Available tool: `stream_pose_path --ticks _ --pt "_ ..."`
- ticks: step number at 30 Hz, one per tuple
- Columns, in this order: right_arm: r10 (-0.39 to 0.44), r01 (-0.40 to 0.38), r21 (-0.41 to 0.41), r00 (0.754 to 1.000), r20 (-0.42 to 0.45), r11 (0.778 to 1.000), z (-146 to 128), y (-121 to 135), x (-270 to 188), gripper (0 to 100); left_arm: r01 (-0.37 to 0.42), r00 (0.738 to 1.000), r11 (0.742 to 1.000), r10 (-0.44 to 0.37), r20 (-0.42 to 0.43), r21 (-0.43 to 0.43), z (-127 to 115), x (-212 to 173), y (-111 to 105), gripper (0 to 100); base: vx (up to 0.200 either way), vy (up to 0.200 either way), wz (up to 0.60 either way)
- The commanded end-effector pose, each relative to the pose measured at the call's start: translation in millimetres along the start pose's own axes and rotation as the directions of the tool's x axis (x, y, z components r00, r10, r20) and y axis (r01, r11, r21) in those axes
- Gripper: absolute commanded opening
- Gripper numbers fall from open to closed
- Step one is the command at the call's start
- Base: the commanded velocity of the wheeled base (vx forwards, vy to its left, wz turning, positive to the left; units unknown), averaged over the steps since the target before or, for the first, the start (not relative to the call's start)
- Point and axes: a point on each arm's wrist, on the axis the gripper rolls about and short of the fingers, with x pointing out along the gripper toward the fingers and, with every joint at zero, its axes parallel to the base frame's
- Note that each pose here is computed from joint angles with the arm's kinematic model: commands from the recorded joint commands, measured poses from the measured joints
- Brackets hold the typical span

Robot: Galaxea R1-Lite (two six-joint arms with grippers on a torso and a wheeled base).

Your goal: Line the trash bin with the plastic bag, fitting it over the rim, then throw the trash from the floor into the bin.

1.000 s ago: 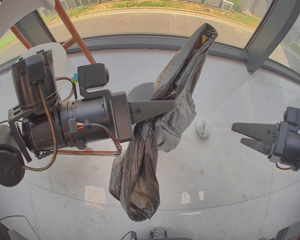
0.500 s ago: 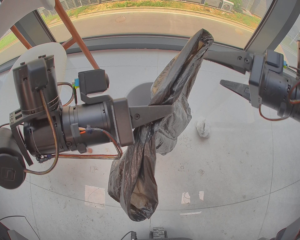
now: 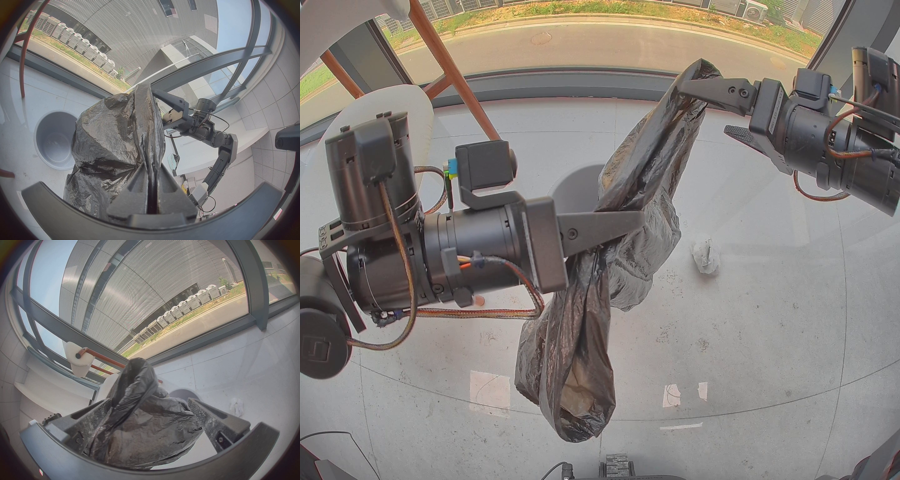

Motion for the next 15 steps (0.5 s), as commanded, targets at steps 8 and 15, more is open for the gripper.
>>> stream_pose_path --ticks 8,15 --pt "-0.048 0.048 -0.001 0.999 0.005 0.999 0 -11 4 100 0.000 1.000 1.000 0.000 0.001 0.024 0 0 0 0 0.000 0.000 0.00" --pt "-0.051 0.051 0.002 0.998 -0.041 0.999 -14 -10 4 100 -0.002 1.000 0.997 0.003 -0.005 0.074 -1 1 1 0 0.000 0.000 0.00"
